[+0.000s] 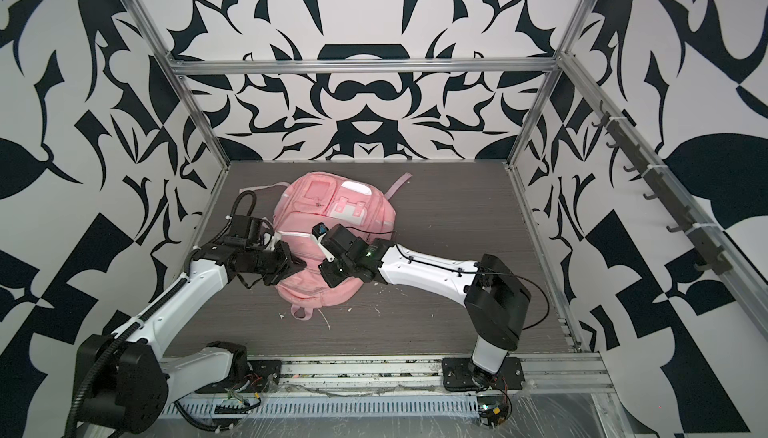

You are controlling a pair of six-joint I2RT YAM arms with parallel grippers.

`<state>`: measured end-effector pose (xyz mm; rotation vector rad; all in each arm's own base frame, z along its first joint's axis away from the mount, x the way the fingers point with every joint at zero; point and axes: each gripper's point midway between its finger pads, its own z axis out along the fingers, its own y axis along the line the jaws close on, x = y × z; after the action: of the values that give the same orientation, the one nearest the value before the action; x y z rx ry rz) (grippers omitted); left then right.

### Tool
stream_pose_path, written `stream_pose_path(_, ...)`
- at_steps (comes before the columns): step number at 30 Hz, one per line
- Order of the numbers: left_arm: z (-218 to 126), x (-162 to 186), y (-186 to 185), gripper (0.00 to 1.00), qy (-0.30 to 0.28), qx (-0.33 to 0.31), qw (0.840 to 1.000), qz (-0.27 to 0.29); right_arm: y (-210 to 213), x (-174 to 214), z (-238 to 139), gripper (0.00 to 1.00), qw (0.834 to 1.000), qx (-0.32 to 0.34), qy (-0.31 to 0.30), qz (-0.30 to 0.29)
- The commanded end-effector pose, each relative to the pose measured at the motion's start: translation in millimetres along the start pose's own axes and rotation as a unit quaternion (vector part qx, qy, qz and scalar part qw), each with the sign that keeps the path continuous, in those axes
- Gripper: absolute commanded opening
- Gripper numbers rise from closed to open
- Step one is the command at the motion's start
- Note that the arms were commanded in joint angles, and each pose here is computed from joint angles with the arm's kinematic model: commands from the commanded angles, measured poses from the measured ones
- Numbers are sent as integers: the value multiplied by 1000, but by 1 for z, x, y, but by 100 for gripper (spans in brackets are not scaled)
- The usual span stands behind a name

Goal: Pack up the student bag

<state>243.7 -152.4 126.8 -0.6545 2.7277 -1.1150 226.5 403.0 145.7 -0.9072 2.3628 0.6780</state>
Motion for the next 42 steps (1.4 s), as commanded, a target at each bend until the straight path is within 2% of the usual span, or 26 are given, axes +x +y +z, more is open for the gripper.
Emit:
stream_pose_path(1, -8, -20, -25, 0, -40, 38, 997, 51, 23, -20, -33, 0, 998, -38, -43, -1)
stream_pose_path(19, -12, -20, 14, 0, -56, 18, 998, 34, -72, 2, -56, 0, 996, 79, 7, 35)
stream_pose_path(32, -10, -18, 22, 0, -52, 11, 998, 36, -104, 11, -64, 0, 991, 120, 13, 53)
stream_pose_path(42, -8, -13, 28, 0, -49, 11, 998, 34, -131, 1, -63, 0, 986, 147, 6, 80)
